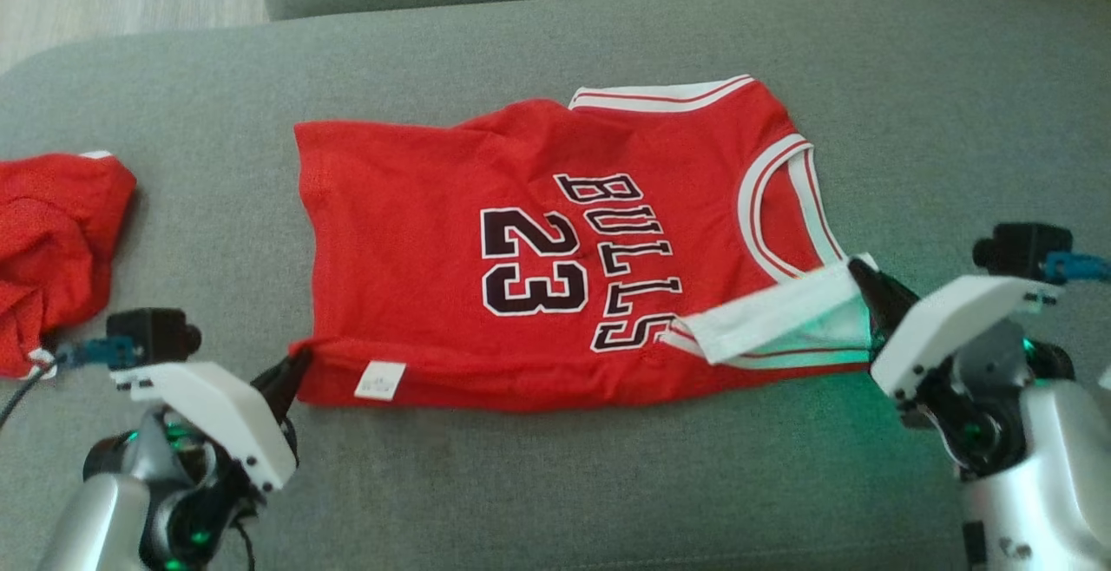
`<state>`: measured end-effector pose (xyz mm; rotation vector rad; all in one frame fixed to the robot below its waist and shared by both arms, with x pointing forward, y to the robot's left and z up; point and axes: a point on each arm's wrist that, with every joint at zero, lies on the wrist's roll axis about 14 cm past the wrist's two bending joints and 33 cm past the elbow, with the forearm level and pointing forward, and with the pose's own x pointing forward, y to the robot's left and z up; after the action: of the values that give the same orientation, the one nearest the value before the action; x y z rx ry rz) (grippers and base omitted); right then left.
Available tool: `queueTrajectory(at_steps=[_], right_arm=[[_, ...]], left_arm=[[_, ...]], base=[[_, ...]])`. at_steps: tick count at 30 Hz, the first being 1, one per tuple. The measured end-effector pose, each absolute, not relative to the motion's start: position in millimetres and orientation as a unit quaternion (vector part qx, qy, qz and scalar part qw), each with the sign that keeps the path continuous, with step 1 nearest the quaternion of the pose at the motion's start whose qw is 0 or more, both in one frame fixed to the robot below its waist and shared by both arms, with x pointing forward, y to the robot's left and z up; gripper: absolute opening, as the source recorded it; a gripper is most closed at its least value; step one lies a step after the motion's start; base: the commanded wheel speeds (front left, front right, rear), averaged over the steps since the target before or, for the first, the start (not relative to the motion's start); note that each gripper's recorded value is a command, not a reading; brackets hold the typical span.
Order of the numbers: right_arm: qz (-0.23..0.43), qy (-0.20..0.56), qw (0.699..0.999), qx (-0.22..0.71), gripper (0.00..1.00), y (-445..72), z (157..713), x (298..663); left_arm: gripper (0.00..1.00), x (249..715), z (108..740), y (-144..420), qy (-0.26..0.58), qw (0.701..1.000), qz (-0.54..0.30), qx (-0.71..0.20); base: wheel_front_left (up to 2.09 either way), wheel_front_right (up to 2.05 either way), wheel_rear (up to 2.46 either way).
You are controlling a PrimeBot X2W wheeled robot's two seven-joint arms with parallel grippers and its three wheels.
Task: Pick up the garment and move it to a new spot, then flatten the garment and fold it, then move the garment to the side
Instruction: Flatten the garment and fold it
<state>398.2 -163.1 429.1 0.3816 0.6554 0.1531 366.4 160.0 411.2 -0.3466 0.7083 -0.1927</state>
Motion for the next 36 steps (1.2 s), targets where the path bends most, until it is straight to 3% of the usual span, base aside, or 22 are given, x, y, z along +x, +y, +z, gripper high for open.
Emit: queueTrajectory(at_steps=[10,11,12,13,15,20,22,27,36], right_arm=[[0.085,0.261,0.947,0.168,0.0,-159,431,435],[0.085,0.252,0.949,0.171,0.73,-158,432,438],[0.086,0.246,0.95,0.174,1.0,-157,432,439],[0.087,0.245,0.95,0.173,1.0,-156,430,439],[0.09,0.232,0.953,0.17,1.0,-155,430,440],[0.099,0.154,0.969,0.163,1.0,-152,452,445],[0.106,0.094,0.981,0.134,1.0,-154,471,444],[0.113,0.035,0.99,0.08,1.0,-157,489,435],[0.095,0.027,0.995,0.03,1.0,-166,492,396]], left_arm=[[0.0,387,401,162,0.341,0.915,-0.079,-0.199],[0.0,388,401,162,0.336,0.917,-0.076,-0.202],[0.16,390,400,163,0.331,0.918,-0.072,-0.206],[0.37,392,399,163,0.325,0.92,-0.068,-0.21],[1.0,393,399,163,0.314,0.924,-0.061,-0.212],[1.0,401,406,170,0.26,0.94,-0.036,-0.218],[1.0,405,418,179,0.208,0.96,-0.018,-0.188],[1.0,403,440,187,0.126,0.981,0.003,-0.148],[1.0,383,481,183,0.017,0.995,0.018,-0.097]], base=[[0.0,0.0,0.0],[0.0,0.0,0.0],[0.0,0.0,0.0],[0.0,0.0,0.0],[0.0,0.0,0.0],[0.0,0.0,0.0],[0.0,0.0,0.0],[0.0,0.0,0.0],[0.0,0.0,0.0]])
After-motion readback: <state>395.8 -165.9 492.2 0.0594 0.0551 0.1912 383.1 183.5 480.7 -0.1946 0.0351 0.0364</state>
